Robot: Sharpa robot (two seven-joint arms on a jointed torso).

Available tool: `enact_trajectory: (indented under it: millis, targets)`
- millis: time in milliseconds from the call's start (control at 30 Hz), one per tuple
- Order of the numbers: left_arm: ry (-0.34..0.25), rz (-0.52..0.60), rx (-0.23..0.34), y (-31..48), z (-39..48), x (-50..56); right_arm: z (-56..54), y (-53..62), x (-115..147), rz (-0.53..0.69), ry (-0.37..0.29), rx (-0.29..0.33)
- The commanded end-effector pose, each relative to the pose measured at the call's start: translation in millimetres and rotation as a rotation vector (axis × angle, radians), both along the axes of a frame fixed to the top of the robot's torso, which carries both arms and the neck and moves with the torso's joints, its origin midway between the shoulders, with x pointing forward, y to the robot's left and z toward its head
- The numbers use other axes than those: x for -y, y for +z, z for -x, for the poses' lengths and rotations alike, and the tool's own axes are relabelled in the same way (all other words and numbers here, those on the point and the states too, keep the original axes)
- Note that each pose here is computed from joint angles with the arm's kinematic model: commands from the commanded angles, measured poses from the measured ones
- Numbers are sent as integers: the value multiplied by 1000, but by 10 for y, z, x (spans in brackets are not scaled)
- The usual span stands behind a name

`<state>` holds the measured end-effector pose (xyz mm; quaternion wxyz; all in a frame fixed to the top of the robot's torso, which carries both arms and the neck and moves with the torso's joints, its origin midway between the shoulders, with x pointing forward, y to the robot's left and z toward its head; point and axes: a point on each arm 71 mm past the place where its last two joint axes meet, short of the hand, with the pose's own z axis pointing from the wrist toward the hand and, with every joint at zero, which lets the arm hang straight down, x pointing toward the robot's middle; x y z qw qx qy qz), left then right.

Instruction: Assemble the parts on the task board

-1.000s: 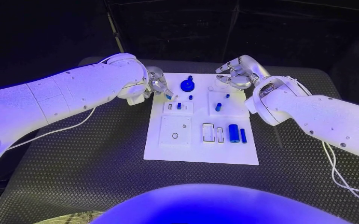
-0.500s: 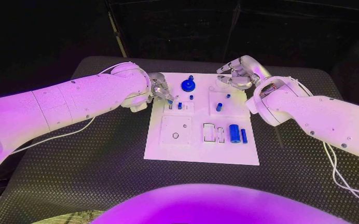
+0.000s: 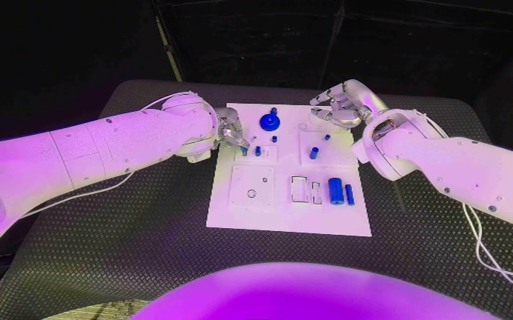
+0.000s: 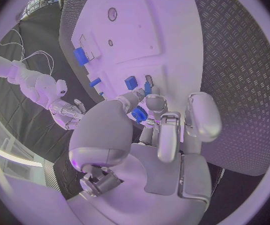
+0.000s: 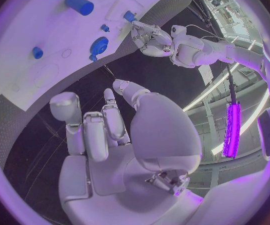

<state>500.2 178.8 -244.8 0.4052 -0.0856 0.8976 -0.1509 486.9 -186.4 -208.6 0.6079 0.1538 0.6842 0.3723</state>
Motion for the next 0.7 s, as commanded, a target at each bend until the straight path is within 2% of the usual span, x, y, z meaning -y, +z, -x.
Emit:
enact_trajectory:
  millis: [33, 700]
  targets:
    - [-41, -56, -1, -30, 23, 10, 0, 13, -17, -2, 12, 3]
    - [-62, -77, -10, -42, 56, 6, -4, 7, -19, 0, 13, -1]
